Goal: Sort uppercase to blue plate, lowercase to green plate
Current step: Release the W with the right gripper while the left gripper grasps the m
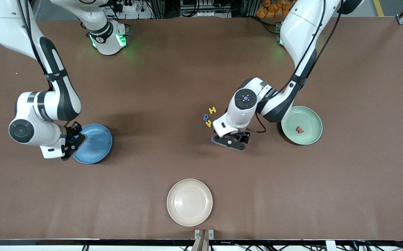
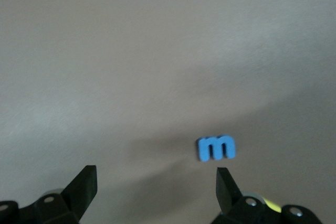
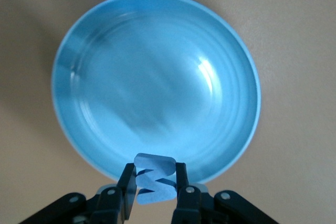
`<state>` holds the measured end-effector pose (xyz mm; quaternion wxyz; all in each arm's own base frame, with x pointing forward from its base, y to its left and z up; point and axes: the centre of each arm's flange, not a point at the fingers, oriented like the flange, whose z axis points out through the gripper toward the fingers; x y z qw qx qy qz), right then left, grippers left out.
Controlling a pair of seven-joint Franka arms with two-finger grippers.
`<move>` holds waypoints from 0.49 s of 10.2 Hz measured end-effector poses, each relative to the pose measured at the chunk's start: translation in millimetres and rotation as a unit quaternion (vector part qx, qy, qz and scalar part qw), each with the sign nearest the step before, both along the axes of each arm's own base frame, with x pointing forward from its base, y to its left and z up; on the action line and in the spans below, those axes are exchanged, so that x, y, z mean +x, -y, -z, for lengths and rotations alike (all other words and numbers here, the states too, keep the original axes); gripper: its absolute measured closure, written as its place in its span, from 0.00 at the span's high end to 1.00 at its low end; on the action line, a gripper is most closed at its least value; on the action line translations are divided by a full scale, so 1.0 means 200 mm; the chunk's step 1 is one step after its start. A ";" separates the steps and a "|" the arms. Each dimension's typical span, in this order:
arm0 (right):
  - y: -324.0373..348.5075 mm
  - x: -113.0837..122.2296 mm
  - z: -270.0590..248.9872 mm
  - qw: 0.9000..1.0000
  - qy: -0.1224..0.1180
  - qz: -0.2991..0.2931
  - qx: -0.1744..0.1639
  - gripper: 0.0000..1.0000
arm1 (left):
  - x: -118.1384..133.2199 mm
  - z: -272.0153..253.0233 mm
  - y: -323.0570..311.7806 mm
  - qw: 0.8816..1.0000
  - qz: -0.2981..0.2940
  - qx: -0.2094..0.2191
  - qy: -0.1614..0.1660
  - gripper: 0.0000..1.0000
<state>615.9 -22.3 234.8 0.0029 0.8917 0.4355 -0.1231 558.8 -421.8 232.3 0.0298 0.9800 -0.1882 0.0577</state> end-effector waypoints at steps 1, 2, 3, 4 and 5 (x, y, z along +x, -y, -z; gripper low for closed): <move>0.00 0.00 0.05 1.000 0.005 0.011 0.005 0.35 | 0.00 0.01 0.04 1.000 0.008 -0.003 0.004 1.00; -0.01 0.01 0.06 1.000 0.007 0.021 0.009 0.35 | 0.00 0.01 0.07 1.000 0.012 -0.005 0.006 1.00; -0.02 0.01 0.05 0.999 0.010 0.028 0.012 0.46 | -0.01 0.03 0.10 1.000 0.016 -0.006 0.005 1.00; -0.03 0.02 0.04 0.999 0.014 0.030 0.014 0.59 | -0.02 0.05 0.13 1.000 0.020 -0.005 0.003 1.00; -0.04 0.03 0.01 0.999 0.021 0.031 0.015 0.73 | -0.04 0.10 0.15 1.000 0.024 -0.004 -0.001 1.00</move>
